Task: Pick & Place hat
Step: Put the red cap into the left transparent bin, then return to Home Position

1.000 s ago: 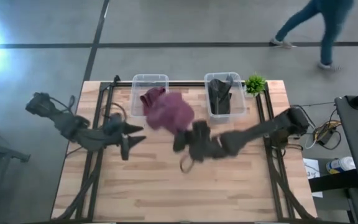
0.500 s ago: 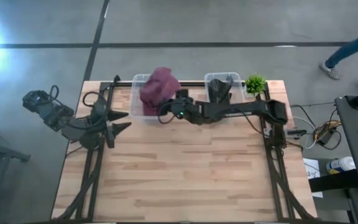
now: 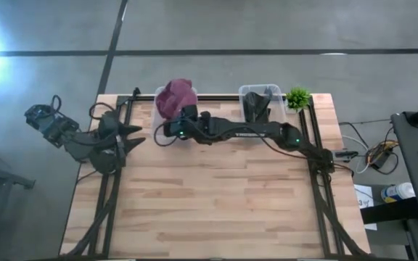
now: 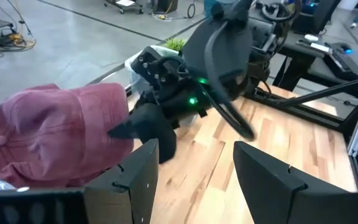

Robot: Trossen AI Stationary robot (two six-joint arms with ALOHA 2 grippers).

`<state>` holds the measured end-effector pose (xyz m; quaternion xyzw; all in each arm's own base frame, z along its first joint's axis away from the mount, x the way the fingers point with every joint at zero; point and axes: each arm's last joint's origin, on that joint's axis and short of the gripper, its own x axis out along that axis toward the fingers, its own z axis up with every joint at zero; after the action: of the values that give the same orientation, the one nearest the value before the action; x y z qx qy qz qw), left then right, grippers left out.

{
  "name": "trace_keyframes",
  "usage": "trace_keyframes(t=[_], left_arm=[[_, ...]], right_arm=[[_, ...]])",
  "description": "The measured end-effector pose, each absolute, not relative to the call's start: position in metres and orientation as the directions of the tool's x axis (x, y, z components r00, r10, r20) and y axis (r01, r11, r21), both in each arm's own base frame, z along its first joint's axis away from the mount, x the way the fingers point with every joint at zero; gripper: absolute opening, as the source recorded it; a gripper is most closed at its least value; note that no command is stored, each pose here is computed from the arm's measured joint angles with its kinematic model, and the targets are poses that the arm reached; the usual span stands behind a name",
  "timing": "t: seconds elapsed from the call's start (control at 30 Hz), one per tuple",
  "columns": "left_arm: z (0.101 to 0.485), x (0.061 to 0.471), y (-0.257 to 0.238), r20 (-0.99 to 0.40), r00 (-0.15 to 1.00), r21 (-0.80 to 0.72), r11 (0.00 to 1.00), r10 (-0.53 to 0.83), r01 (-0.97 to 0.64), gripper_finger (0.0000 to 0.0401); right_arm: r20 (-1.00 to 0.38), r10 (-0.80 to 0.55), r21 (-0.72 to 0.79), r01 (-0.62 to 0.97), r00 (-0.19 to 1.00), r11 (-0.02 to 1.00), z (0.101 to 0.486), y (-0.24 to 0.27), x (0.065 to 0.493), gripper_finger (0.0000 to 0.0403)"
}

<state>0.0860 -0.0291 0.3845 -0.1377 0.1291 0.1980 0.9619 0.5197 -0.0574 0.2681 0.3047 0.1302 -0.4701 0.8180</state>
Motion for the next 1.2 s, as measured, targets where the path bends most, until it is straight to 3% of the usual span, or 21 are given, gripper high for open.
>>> trace_keyframes(t=[0.2,0.37,0.67,0.93,1.1,1.2], left_arm=[[0.387,0.078,-0.024,-0.284,0.896,-0.220,0.886,0.341,-0.407,0.0202],[0.387,0.076,-0.022,-0.278,0.896,-0.221,0.884,0.347,-0.411,0.0202],[0.387,0.076,-0.022,-0.276,0.892,-0.215,0.881,0.358,-0.421,0.0202],[0.381,0.081,-0.024,-0.278,0.875,-0.215,0.862,0.396,-0.459,0.0202],[0.377,0.084,-0.027,-0.289,0.869,-0.210,0.859,0.401,-0.466,0.0202],[0.376,0.087,-0.029,-0.295,0.866,-0.199,0.861,0.403,-0.468,0.0202]], right_arm=[[-0.511,-0.647,0.354,0.824,0.567,0.442,0.266,-0.044,0.531,0.0066],[-0.592,-0.642,0.273,0.870,0.488,0.410,0.259,-0.044,0.522,0.0113],[-0.576,-0.633,0.186,0.837,0.517,0.515,0.275,-0.022,0.517,0.0189],[-0.549,-0.639,0.169,0.820,0.538,0.546,0.290,0.008,0.509,0.0195],[-0.628,-0.469,0.203,0.713,0.621,0.671,0.293,0.015,0.509,0.0194],[-0.627,-0.511,0.142,0.731,0.588,0.667,0.290,0.023,0.506,0.0190]])
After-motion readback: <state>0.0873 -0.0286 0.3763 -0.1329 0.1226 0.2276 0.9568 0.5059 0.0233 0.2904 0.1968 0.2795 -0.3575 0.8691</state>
